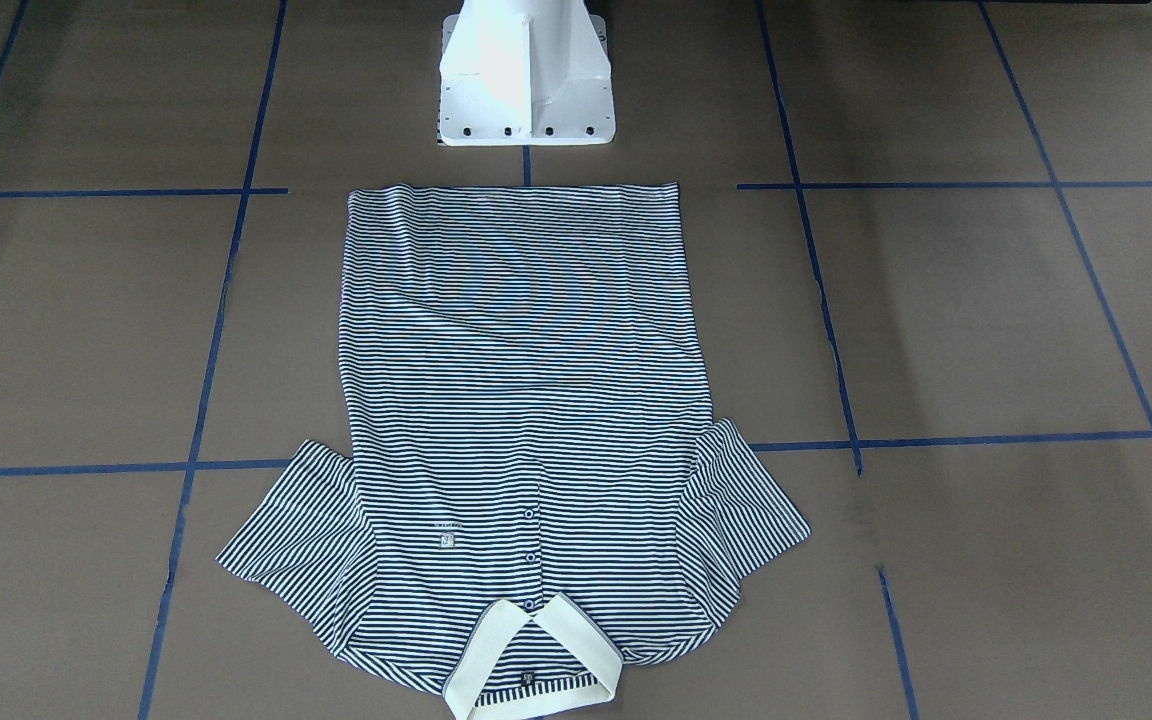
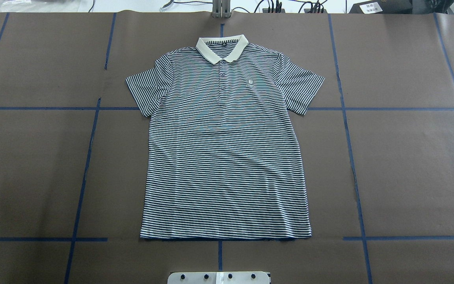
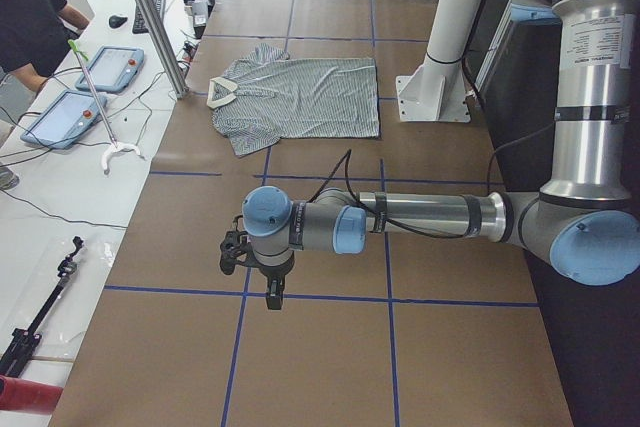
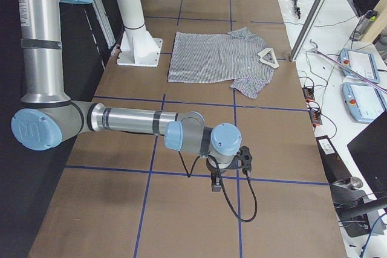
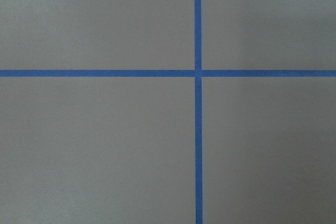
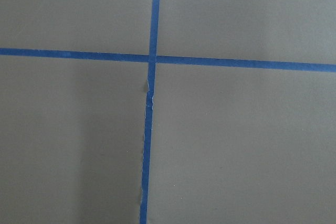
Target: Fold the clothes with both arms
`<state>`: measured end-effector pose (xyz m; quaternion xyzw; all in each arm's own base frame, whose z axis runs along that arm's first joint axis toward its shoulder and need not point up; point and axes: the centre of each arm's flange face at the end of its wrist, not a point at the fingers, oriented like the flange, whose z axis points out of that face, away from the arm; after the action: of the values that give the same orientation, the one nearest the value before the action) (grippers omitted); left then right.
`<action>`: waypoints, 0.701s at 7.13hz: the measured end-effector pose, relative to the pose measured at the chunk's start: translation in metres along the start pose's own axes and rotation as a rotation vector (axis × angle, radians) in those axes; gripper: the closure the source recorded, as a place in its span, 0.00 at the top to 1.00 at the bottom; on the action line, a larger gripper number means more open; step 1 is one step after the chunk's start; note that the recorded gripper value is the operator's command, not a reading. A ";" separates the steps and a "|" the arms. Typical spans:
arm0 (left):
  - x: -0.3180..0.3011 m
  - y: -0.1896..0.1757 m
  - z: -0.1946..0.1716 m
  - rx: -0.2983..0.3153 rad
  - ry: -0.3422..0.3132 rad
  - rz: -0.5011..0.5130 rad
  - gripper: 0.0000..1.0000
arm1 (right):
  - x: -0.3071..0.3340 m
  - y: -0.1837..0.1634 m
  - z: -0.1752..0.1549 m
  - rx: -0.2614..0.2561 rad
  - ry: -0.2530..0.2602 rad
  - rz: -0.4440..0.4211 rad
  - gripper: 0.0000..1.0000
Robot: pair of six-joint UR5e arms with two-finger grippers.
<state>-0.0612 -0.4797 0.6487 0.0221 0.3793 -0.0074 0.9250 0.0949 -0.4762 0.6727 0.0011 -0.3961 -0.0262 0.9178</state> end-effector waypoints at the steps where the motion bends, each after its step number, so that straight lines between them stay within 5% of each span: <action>1: 0.000 0.000 0.000 0.000 -0.003 0.000 1.00 | -0.002 -0.002 -0.002 0.004 -0.002 -0.003 1.00; 5: 0.056 -0.063 -0.051 0.107 0.003 0.104 1.00 | -0.067 -0.071 -0.024 0.088 -0.027 -0.050 1.00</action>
<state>-0.0587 -0.5404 0.5705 0.0912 0.3782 0.0207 0.9210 0.0629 -0.5443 0.6057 0.0510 -0.4089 -0.0317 0.9106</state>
